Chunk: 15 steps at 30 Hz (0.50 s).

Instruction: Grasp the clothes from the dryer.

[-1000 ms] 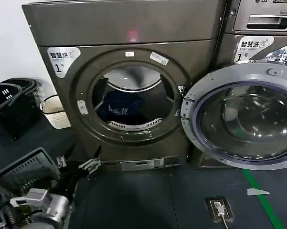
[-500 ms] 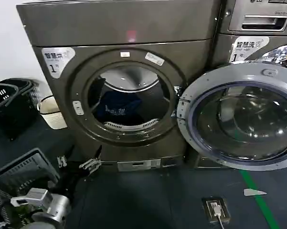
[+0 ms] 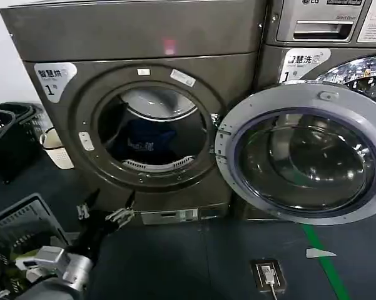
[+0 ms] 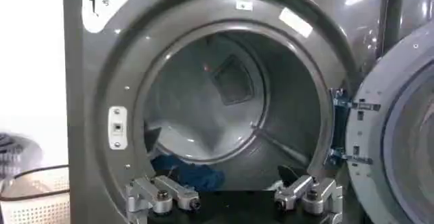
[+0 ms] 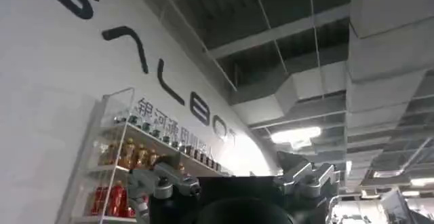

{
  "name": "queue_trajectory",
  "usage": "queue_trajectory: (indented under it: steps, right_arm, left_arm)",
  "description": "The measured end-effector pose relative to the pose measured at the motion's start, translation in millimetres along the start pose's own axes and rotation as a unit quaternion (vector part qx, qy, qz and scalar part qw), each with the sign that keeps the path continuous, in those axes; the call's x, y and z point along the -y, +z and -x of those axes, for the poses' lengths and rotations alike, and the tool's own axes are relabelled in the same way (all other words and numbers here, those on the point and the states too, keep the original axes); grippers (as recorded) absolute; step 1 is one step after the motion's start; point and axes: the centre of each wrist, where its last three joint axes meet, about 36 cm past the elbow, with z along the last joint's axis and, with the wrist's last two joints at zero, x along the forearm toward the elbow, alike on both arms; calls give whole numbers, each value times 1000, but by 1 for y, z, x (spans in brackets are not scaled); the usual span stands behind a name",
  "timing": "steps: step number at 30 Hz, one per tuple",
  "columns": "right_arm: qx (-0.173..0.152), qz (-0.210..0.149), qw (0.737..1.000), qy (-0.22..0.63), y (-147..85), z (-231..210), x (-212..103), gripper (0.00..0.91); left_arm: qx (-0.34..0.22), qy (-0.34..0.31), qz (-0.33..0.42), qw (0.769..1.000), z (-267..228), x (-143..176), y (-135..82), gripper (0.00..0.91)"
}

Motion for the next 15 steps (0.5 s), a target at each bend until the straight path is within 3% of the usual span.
queue_trajectory:
  steps: [15]
  right_arm:
    - [15,19,1000,-21,-7,-4,6,907]
  left_arm:
    - [18,-1,1,1000,1,-1,-4,907]
